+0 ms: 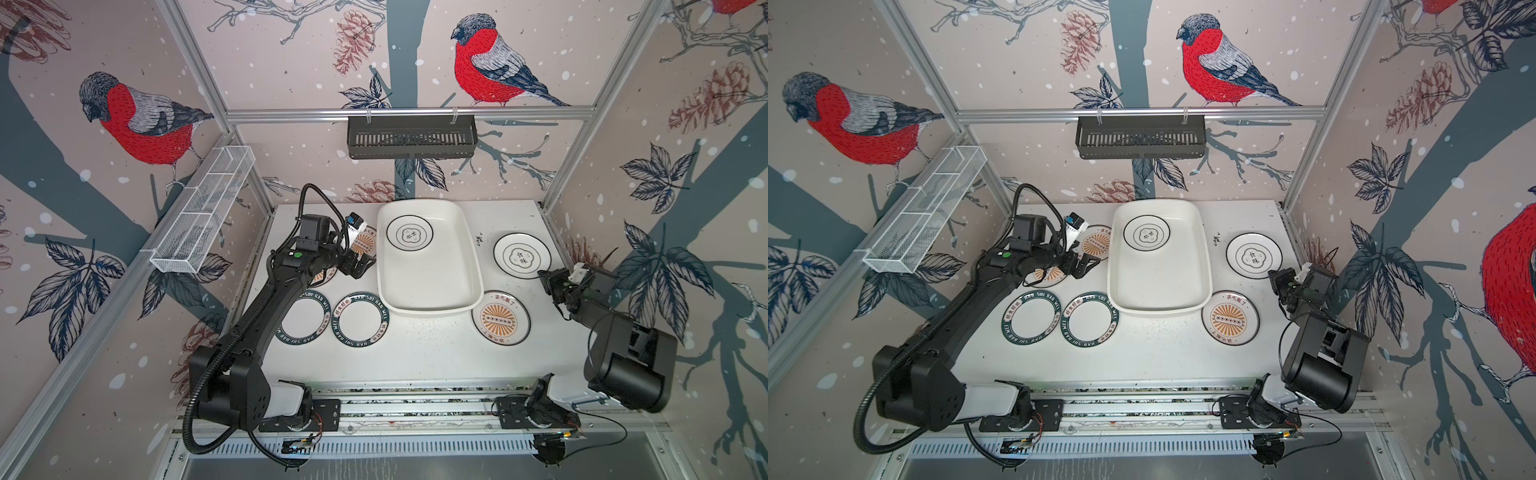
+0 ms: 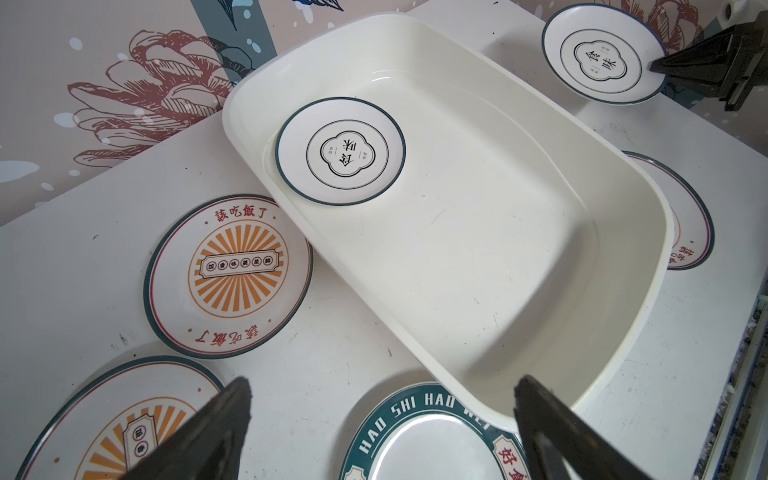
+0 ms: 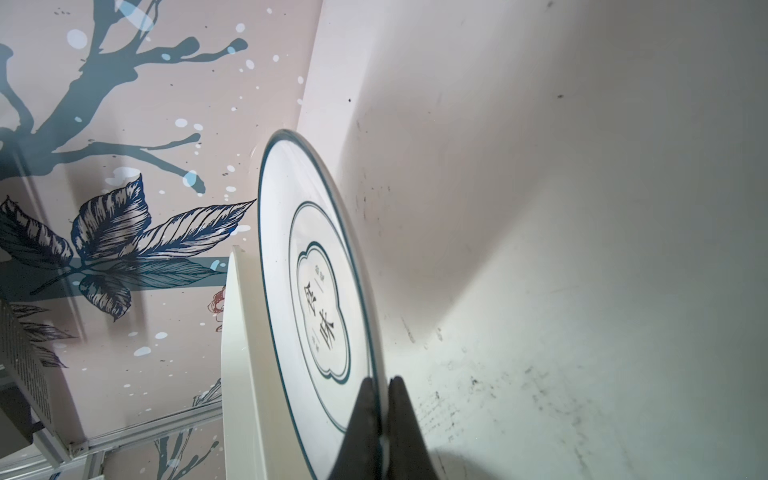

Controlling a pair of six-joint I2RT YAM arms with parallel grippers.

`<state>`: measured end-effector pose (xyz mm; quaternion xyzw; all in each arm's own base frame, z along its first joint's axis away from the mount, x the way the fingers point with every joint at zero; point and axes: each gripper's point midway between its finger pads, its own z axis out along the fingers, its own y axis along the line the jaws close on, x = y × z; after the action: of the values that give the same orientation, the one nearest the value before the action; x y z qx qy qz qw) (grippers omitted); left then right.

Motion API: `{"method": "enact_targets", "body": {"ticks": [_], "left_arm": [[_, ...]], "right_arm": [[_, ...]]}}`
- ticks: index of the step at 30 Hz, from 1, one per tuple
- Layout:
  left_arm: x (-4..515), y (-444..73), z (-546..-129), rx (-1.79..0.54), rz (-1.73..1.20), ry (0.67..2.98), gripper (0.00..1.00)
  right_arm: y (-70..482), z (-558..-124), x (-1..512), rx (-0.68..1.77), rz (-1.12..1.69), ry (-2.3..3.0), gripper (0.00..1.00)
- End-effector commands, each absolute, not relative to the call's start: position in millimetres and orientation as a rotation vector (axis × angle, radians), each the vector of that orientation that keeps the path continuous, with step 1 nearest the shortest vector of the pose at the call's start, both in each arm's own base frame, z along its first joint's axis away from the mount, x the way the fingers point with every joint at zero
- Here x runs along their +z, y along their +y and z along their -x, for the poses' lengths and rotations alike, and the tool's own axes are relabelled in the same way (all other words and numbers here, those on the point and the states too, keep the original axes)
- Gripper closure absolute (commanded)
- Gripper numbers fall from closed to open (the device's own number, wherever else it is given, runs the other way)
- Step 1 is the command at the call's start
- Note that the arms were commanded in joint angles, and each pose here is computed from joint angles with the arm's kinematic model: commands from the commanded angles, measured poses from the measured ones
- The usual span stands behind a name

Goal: Place the plates into the plastic bin on the countertop
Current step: 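Carry the upright green-rimmed plate over the bin with the right gripper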

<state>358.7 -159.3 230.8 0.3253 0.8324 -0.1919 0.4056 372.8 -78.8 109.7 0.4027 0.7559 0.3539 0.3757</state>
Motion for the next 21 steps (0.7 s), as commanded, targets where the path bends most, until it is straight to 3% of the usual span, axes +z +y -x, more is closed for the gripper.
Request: {"method": "enact_targets", "body": {"ticks": [1, 12, 21], "left_arm": [[235.9, -159.7, -360.4, -0.459, -0.838, 2.064, 0.02], [242.2, -159.9, -358.3, -0.458, -0.838, 2.041, 0.02], [243.3, -157.5, -360.7, -0.439, -0.827, 2.042, 0.02]], "right_arm": [[-72.3, -379.6, 127.8, 0.899, -0.963, 1.942, 0.99], [-44.4, -403.7, 180.2, 0.897, -0.826, 1.947, 0.99], [14.6, -431.4, 229.8, 0.928, -0.657, 1.947, 0.99]]}}
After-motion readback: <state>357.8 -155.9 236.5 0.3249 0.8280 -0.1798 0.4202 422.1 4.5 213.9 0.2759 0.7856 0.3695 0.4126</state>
